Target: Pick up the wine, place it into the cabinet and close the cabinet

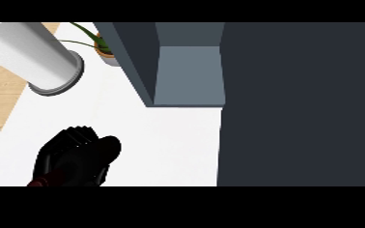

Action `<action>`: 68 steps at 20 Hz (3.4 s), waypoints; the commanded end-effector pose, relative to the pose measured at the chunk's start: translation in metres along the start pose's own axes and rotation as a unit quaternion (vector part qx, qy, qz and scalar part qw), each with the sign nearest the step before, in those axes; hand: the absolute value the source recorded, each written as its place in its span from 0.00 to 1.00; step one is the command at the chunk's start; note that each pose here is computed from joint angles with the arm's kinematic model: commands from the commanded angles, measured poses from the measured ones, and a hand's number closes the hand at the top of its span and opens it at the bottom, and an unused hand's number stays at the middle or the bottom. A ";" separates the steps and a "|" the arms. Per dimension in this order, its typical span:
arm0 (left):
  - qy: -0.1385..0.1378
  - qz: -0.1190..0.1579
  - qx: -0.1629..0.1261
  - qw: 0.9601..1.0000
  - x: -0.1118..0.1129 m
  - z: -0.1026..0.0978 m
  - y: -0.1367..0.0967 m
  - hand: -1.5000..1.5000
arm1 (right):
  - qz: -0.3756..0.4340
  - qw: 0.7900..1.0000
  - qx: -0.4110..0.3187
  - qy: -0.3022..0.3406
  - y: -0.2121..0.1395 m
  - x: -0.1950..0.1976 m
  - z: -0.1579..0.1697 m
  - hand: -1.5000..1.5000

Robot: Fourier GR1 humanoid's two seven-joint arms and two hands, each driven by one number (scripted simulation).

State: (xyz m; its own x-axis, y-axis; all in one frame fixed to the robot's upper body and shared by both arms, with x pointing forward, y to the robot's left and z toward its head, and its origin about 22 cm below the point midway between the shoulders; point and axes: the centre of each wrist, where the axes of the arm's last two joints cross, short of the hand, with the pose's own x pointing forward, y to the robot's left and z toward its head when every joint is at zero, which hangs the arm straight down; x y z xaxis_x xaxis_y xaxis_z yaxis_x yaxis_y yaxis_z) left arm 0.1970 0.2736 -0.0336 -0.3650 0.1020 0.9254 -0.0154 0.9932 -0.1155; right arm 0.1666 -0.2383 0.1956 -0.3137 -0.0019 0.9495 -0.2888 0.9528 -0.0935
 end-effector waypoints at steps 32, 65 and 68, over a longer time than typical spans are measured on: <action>0.014 0.047 -0.060 0.997 0.118 -0.093 -0.234 1.00 | -0.025 0.999 0.018 -0.031 -0.002 0.021 0.012 0.00; 0.025 -0.026 0.008 0.999 0.033 -0.100 -0.241 1.00 | -0.012 0.999 0.007 -0.040 -0.003 0.017 0.020 0.00; 0.022 -0.042 0.005 0.999 0.009 -0.105 -0.228 1.00 | -0.012 0.999 0.022 -0.028 0.003 0.025 0.015 0.00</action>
State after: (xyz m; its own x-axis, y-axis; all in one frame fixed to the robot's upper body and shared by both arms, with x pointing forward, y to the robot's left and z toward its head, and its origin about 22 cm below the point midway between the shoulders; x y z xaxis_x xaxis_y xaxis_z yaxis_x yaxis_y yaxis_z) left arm 0.2889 0.0465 0.0604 -0.3240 0.0574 0.9443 -0.0411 0.9964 -0.0746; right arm 0.1703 -0.2417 0.1995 -0.3182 -0.0133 0.9479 -0.3054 0.9480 -0.0893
